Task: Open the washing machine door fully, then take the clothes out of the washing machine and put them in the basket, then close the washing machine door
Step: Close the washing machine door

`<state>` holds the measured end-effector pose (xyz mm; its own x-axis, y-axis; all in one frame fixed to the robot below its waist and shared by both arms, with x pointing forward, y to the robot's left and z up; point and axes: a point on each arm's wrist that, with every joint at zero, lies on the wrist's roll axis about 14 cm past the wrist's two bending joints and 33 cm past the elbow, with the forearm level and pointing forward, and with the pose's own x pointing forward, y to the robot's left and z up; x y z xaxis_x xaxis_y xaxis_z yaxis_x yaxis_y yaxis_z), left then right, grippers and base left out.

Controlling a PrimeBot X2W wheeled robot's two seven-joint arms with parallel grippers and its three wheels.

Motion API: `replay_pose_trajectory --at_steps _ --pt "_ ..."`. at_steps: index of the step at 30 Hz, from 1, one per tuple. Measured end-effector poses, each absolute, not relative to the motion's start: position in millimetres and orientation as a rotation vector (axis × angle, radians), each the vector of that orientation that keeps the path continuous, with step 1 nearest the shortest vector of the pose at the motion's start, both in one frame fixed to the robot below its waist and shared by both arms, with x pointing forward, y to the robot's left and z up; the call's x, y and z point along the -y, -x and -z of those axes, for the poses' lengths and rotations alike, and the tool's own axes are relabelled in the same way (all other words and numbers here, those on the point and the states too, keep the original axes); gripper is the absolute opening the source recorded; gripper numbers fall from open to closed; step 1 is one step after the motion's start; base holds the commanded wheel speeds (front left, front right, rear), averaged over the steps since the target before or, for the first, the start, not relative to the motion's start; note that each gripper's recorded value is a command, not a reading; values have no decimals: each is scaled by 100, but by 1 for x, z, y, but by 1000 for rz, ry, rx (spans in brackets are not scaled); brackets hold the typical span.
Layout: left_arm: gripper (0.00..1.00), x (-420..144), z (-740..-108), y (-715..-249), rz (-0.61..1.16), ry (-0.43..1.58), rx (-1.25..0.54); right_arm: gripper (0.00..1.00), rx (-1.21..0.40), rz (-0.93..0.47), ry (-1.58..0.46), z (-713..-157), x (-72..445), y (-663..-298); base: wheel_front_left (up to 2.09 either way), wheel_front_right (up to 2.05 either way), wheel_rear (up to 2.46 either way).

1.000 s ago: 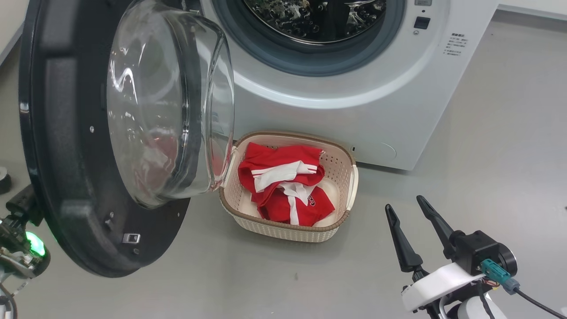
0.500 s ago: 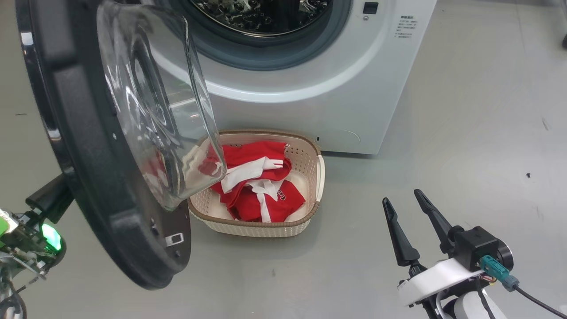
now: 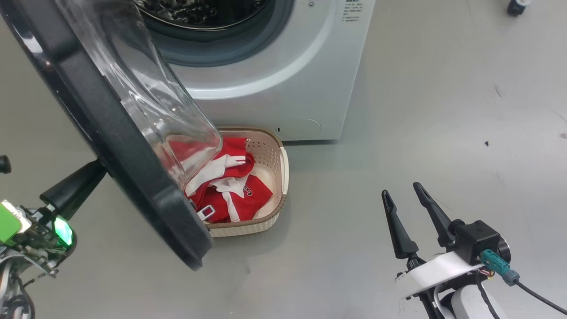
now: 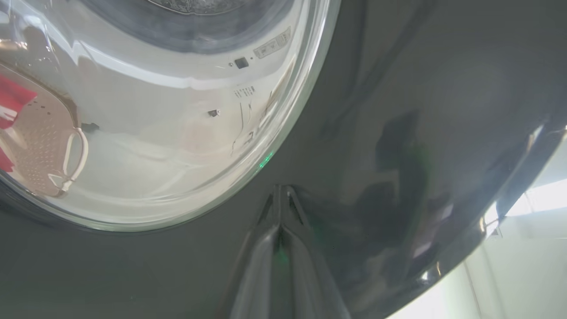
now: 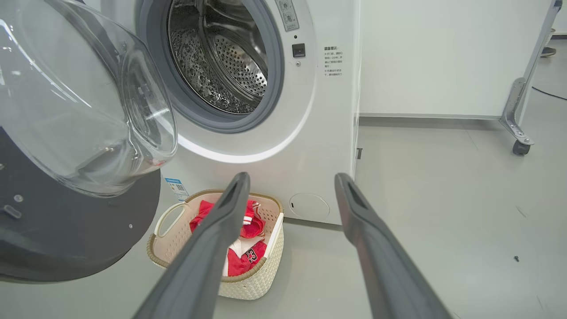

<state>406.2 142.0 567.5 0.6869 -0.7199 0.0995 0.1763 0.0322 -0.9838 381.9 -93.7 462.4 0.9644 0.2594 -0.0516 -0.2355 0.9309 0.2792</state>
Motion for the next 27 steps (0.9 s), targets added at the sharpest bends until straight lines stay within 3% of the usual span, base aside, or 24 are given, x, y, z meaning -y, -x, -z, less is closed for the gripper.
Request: replay_pose_trajectory --at_steps 27 --pt "0 -56 -562 -477 897 1398 -656 100 -107 -54 -268 -447 156 -389 0 0 0"
